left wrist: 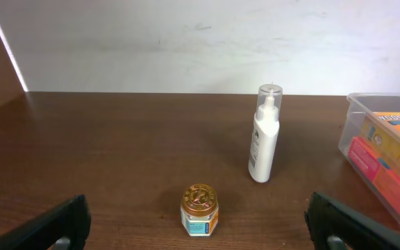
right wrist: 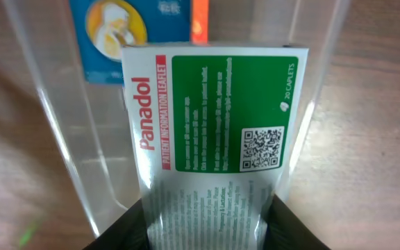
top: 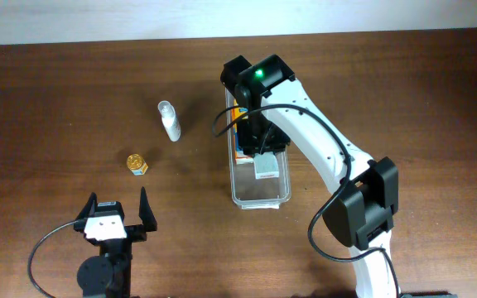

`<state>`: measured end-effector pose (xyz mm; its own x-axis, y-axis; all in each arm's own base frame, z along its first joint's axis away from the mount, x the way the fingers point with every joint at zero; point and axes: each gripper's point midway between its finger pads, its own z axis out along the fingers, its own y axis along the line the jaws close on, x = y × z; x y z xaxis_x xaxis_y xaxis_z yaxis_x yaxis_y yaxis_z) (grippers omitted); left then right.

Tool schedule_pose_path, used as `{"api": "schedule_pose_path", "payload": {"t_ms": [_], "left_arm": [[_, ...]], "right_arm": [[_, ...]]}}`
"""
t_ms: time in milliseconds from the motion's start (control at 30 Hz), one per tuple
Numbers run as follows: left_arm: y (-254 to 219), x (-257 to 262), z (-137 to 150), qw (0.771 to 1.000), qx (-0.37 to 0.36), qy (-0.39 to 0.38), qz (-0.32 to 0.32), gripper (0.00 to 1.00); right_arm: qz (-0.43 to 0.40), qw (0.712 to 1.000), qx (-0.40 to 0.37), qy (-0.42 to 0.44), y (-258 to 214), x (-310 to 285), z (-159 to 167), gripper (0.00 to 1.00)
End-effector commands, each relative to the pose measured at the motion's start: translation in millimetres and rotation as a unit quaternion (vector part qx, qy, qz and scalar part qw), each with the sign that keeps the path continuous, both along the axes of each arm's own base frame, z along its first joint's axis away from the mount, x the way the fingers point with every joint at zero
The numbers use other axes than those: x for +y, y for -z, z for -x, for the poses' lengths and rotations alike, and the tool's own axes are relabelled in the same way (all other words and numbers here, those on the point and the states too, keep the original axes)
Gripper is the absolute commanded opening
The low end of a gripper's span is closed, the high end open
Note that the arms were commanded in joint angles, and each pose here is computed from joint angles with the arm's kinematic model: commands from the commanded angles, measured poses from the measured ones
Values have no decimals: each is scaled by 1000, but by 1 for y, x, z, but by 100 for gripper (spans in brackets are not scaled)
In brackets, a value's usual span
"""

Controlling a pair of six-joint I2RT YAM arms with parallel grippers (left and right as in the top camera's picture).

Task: Pack container
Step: 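Carry the Panadol box over the container and lower it in, then push the Panadol box down into the container with the right gripper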

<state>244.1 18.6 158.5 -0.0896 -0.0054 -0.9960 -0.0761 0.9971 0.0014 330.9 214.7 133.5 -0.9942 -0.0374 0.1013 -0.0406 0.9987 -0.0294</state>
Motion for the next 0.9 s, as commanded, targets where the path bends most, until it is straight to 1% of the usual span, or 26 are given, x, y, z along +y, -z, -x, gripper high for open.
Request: {"api": "schedule_pose_path", "payload": {"t_ms": [0,67,233,367,600,633,667,867], "left_arm": [[2,2,0,1000,-1,-4,-8,100],[2,2,0,1000,-1,-4,-8,100],[2,2,0,1000,-1,-4,-8,100],[2,2,0,1000,-1,-4,-8,100],[2,2,0,1000,-1,-4,-8,100],[2,2,0,1000,-1,-4,-8,99],[2,2,0,1000,-1,-4,-8,99],[2,2,0,1000,0,-4,-8,100]], "right_arm": [[21,1000,10,6,-3,-10,8,41],[23,999,27,3,-4,-13,15,41],[-27,998,58,7,-6,5,26,42],[-56,996,74,-6,-8,14,31,42],[-43,996,69,-21,-5,9,30,42],[-41,996,72,-21,-4,8,31,45],[-38,996,77,-21,-1,7,33,46],[-13,992,121,-23,18,-5,50,46]]}}
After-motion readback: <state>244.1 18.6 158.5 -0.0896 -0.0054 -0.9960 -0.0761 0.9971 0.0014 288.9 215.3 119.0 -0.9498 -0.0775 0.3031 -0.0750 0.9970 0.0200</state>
